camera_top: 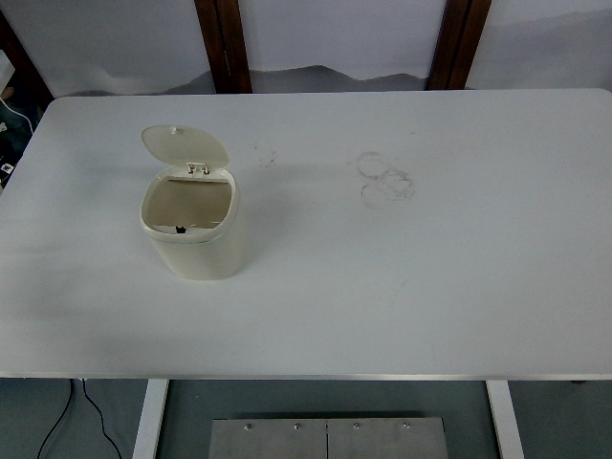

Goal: Close trash bin

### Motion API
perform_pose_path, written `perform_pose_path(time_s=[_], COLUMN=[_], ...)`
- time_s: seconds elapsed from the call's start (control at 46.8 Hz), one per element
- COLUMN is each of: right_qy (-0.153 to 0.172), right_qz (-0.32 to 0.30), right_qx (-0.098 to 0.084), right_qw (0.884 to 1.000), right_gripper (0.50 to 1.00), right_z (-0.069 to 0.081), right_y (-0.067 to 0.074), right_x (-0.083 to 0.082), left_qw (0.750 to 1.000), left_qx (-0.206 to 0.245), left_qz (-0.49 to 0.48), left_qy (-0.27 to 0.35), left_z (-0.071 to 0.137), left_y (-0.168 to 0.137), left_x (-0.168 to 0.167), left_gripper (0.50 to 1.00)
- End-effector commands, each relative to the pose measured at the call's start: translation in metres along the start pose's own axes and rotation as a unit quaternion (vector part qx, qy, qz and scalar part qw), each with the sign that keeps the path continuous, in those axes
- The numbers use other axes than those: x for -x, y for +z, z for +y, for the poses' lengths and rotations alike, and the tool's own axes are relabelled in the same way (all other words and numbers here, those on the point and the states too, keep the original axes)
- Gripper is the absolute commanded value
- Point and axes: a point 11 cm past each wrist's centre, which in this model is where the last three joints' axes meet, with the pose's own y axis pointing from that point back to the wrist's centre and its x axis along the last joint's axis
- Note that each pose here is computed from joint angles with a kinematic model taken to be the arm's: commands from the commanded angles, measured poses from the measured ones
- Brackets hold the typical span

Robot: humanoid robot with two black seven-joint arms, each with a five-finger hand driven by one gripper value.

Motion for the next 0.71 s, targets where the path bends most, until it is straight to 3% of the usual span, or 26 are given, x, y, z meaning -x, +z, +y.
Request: perform_pose_path(time_s=[0.0, 0.684], right_qy=[0.000, 0.000], right_qz=[0.000, 0.000], right_qx=[0.000, 0.000], right_qw=[1.000, 1.000], right_gripper=[0.995, 0.995], right_z=[0.0000, 0.0000], right_y=[0.0000, 0.0000], right_x=[0.0000, 0.0000], left_qw=[1.000, 1.000], left_qx=[0.000, -0.003], left_qz=[0.000, 0.000], left_qy=[0.000, 0.007], left_z=[0.0001, 0.0032], left_y=[-0.0001, -0.0027], left_x=[-0.0001, -0.0053], left_gripper=[1.000, 1.000])
